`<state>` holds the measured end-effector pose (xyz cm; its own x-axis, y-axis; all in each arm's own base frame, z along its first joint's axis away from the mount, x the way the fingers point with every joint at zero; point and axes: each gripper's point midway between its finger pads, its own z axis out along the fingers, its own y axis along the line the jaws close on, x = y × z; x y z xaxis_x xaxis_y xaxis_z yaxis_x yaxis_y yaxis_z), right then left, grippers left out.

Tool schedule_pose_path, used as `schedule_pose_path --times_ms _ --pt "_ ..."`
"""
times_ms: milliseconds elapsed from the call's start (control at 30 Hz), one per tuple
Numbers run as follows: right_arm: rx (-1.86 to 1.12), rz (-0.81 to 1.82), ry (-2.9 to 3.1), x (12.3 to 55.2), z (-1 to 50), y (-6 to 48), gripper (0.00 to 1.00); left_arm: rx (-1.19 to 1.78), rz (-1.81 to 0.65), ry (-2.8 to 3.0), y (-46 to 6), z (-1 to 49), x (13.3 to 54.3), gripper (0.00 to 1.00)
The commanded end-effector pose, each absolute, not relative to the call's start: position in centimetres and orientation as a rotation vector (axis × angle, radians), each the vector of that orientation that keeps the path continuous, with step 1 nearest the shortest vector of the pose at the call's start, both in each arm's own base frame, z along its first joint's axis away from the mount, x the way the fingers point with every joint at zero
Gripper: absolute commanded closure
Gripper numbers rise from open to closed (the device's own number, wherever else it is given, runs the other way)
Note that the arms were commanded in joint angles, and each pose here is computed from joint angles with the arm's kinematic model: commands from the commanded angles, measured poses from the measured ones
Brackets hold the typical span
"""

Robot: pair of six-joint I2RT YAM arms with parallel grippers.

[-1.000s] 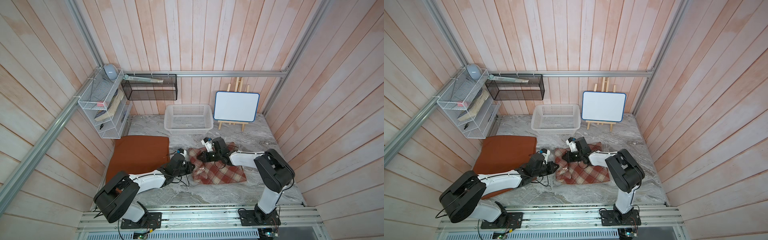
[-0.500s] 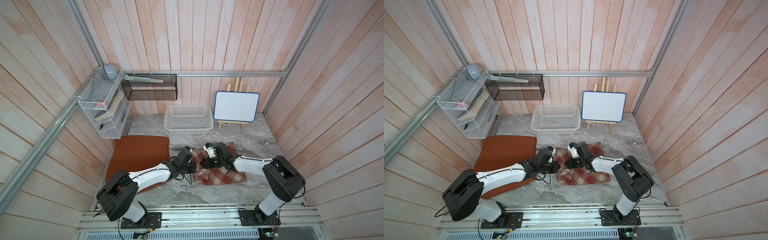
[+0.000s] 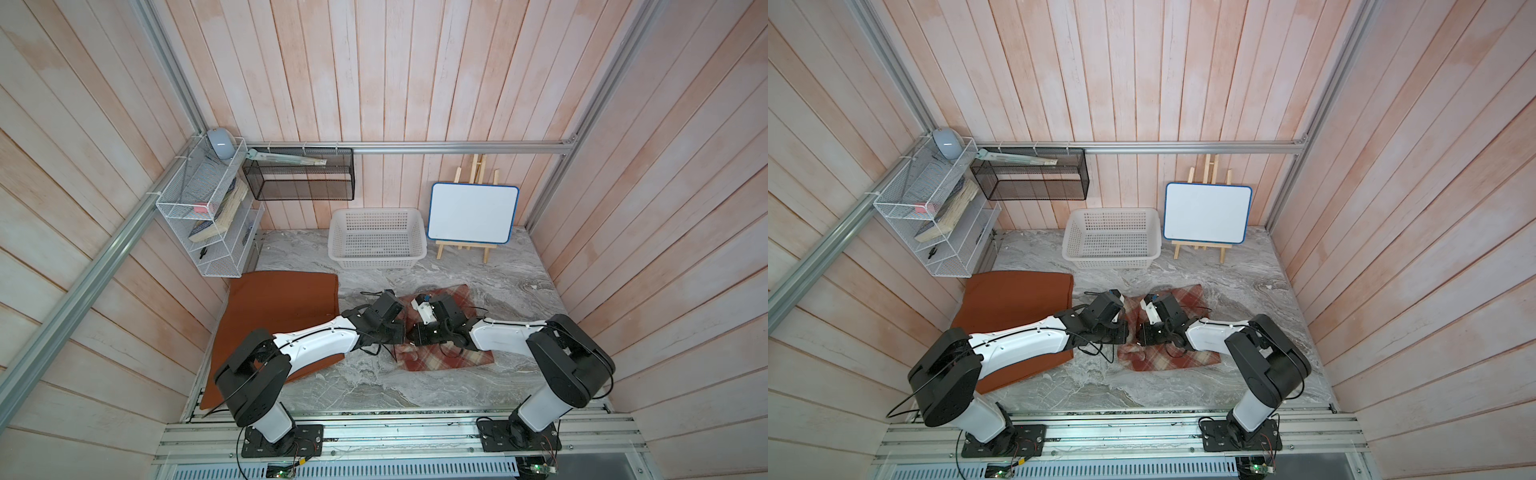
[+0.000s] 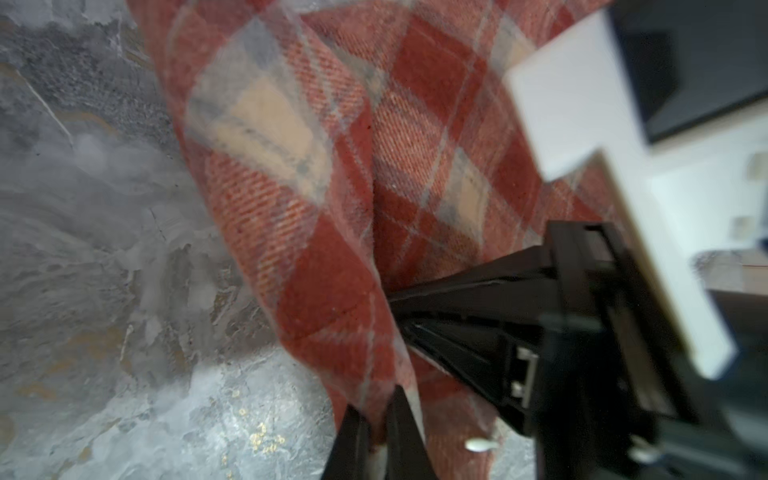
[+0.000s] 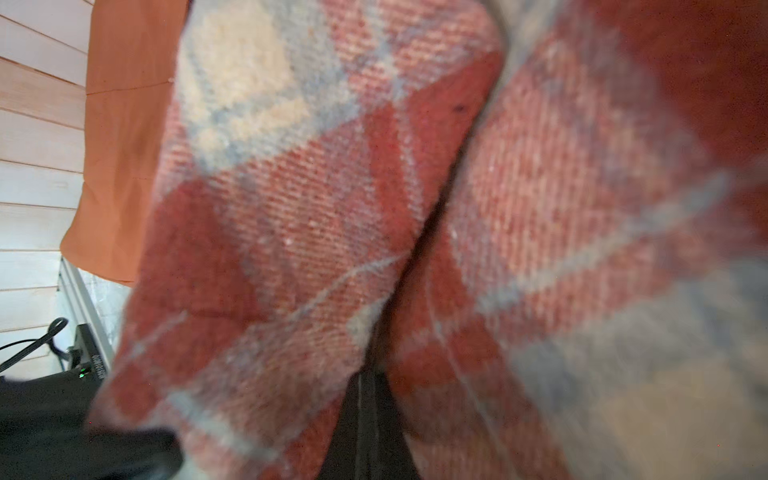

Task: Roll up the skirts
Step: Roll the skirt at the center of the board.

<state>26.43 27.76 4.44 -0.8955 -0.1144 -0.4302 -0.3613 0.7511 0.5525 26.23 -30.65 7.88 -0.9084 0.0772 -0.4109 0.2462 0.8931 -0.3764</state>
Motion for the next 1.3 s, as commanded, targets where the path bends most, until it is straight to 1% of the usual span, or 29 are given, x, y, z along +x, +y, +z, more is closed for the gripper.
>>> schedule_pose_path --times_ms 0,133,433,600,800,1133,1200,1267 --pt "-0.297 0.772 2.537 28.2 6.1 24.5 1.00 0.264 -0.490 2.690 -29.6 7.2 26.3 1.00" --pt "-0.212 0.645 2.578 29.4 4.4 21.5 1.00 0.267 -0.481 2.695 -29.7 7.4 26.5 1.00" --pt "-0.180 0.650 2.663 28.5 0.6 21.3 1.00 0.298 -0.413 2.710 -30.8 8.1 27.0 1.00" --pt "-0.158 0.637 2.664 28.1 0.4 20.8 1.00 0.325 -0.374 2.725 -31.8 8.0 27.1 1.00" --pt "-0.159 0.690 2.674 27.7 -0.2 21.3 1.00 0.379 -0.315 2.734 -33.4 7.5 26.7 1.00" --pt "-0.149 0.735 2.688 27.4 -1.2 21.7 1.00 0.404 -0.354 2.718 -35.9 8.7 27.7 1.00" --pt "-0.145 0.732 2.690 27.4 -1.2 21.6 1.00 0.465 -0.357 2.718 -37.2 8.5 26.5 1.00" --pt "-0.140 0.726 2.689 27.3 -1.1 21.5 1.00 0.488 -0.365 2.722 -37.8 8.4 26.2 1.00"
